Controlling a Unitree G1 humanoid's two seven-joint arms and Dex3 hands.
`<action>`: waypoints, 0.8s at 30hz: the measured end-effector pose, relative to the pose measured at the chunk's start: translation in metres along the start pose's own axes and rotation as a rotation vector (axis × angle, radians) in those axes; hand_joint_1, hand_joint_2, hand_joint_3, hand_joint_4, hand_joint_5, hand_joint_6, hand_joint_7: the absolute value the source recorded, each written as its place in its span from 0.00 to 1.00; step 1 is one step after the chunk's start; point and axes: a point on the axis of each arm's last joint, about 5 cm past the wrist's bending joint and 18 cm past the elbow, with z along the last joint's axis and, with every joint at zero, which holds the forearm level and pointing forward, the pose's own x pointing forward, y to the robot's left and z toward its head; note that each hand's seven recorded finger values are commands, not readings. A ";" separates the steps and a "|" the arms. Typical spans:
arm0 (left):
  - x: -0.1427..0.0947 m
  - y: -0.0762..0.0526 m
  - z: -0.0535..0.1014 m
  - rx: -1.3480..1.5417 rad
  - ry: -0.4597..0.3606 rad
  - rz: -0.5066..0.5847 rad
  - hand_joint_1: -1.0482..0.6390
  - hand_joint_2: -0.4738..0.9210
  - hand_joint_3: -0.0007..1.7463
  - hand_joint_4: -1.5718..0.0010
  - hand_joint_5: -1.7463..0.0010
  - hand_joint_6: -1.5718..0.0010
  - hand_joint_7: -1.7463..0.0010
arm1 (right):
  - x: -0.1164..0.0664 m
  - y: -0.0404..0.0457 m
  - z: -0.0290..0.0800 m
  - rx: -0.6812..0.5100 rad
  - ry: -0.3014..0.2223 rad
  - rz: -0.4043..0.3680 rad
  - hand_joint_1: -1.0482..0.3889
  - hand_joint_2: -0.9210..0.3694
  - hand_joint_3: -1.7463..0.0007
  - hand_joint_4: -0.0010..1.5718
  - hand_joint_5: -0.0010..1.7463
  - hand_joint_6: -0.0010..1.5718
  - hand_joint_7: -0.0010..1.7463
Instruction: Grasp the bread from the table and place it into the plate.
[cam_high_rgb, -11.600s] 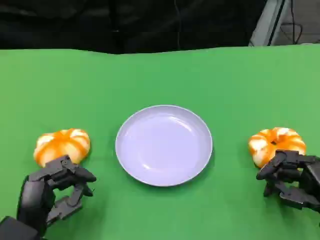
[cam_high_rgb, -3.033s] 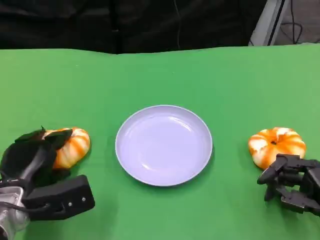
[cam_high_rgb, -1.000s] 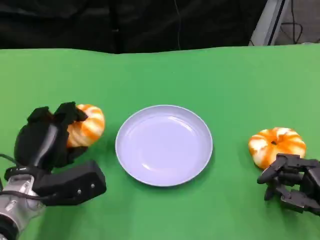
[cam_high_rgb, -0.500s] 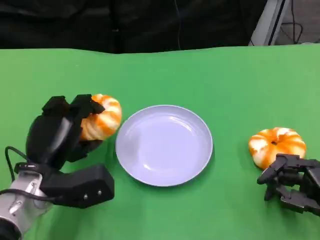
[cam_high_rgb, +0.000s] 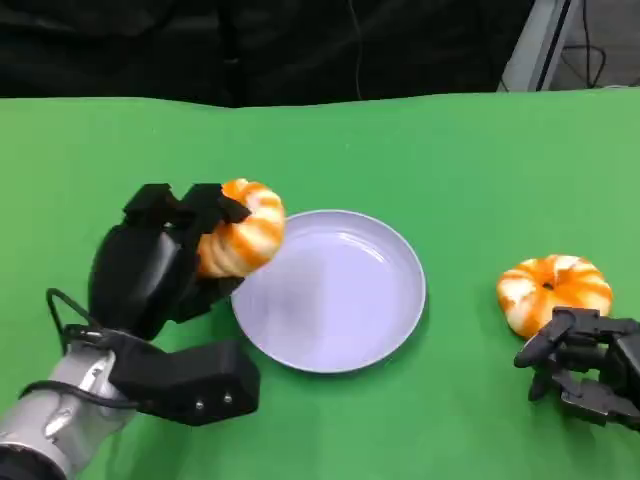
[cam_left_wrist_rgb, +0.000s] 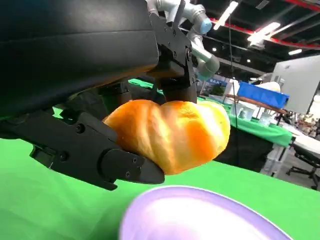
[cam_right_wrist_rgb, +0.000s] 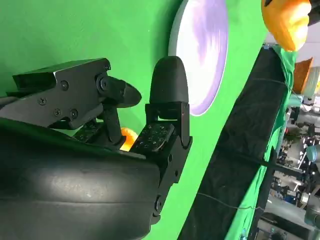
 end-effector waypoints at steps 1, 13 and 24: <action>0.001 0.000 0.001 -0.002 -0.003 -0.001 0.54 1.00 0.22 0.74 0.06 0.68 0.28 | 0.000 0.0000 0.000 0.000 0.000 0.000 0.81 0.08 0.64 0.57 0.79 0.60 0.55; 0.002 -0.012 0.018 -0.060 -0.036 -0.027 0.54 1.00 0.23 0.73 0.05 0.68 0.26 | 0.000 0.0016 0.000 -0.007 -0.008 -0.005 0.79 0.09 0.63 0.58 0.78 0.61 0.54; 0.001 -0.025 0.026 -0.085 -0.050 -0.072 0.55 1.00 0.21 0.73 0.03 0.67 0.26 | 0.001 0.0030 0.000 -0.015 -0.005 -0.005 0.79 0.09 0.63 0.58 0.77 0.61 0.54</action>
